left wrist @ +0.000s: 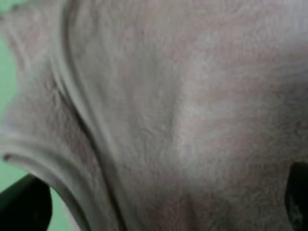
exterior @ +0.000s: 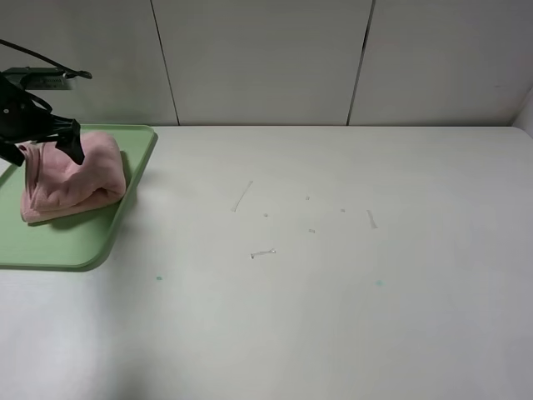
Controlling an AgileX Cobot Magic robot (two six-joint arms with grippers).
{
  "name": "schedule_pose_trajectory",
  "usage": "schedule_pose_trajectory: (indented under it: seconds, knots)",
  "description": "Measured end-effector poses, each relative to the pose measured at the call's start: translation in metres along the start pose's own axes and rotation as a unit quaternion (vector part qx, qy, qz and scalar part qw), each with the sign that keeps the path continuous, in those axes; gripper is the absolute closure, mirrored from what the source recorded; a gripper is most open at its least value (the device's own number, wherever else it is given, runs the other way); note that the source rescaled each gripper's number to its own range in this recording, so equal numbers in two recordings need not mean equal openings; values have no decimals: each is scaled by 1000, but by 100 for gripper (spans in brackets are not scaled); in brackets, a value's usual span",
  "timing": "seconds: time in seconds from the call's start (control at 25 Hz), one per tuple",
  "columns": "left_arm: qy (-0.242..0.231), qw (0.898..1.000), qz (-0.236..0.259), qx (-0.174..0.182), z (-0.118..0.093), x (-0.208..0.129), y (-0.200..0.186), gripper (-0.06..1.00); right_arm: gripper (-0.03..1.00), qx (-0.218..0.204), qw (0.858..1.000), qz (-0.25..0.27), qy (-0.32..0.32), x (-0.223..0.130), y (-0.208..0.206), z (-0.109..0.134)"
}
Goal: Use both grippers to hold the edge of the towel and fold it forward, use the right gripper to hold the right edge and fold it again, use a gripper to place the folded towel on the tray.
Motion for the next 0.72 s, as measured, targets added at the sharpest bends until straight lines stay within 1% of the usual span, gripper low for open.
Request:
schedule_pose_trajectory:
  seconds: [0.24, 0.52, 0.72]
  knots:
    - [0, 1000, 2, 0, 0, -1, -10, -5, -3, 0, 1000, 0, 0, 0, 0, 0]
    - [-2, 1000, 0, 1, 0, -6, -56, -5, -3, 0, 1000, 0, 0, 0, 0, 0]
    - [-8, 1000, 12, -11, -5, -17, -87, -5, -3, 0, 1000, 0, 0, 0, 0, 0]
Point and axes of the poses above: a point on each arm's last joint axis where the gripper is mounted, y pointing out along that axis toward the gripper, z along the wrist's bending axis when the last joint is at zero, x = y × z, the point moved 4 cm from there along y, pointing out along that axis toward the gripper, and after that the axes turned 8 degrees about y, right-handed, at the moved point
